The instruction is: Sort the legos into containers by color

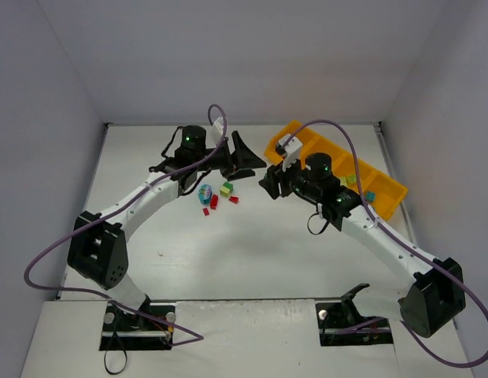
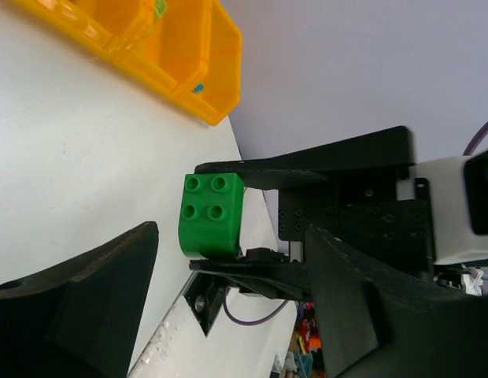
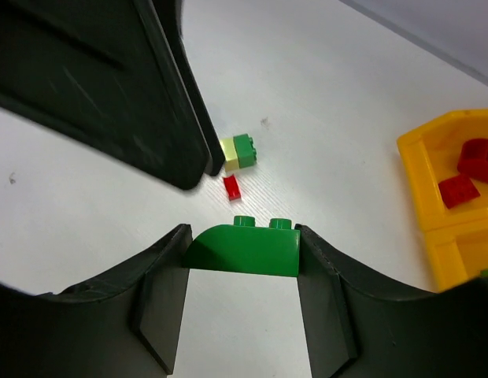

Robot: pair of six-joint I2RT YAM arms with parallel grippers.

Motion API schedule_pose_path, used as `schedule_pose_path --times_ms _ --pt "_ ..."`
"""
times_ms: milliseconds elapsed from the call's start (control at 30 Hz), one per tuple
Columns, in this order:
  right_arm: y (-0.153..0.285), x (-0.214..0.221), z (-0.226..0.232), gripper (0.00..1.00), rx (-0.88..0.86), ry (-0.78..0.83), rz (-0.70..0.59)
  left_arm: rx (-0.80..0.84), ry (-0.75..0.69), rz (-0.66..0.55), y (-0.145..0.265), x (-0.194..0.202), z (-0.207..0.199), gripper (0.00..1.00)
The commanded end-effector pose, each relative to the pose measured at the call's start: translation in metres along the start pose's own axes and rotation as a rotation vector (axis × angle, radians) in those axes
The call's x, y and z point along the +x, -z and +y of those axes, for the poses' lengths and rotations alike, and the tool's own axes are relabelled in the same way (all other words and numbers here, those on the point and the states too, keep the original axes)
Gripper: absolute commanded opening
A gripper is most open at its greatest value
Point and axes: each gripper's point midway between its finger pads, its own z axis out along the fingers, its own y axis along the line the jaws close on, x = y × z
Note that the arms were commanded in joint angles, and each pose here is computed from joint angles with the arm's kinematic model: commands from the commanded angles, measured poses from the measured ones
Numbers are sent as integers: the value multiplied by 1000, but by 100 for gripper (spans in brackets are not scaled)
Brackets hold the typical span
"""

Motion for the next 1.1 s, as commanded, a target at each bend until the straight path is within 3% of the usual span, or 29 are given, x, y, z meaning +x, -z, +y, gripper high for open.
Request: schedule_pose_path --times_ms 0,200,300,467,700,900,1067 --pt "4 -14 -13 0 60 32 -53 71 -139 -134 31 -34 -48 70" --pt "-2 9 -50 0 199 -10 9 25 -139 -224 58 -56 -31 71" --pt "-2 16 -95 0 342 -75 35 -64 -159 -256 72 -57 -9 71" --pt "2 24 -170 0 603 -181 67 -293 -195 -235 97 -31 39 72" --pt "-18 55 -239 0 775 -261 153 -528 -259 -255 133 0 94 79" --pt "-39 80 -269 16 801 -297 216 -668 -335 -319 170 17 114 81" --pt "-48 96 -281 23 816 -312 245 -704 -382 -384 188 23 117 81"
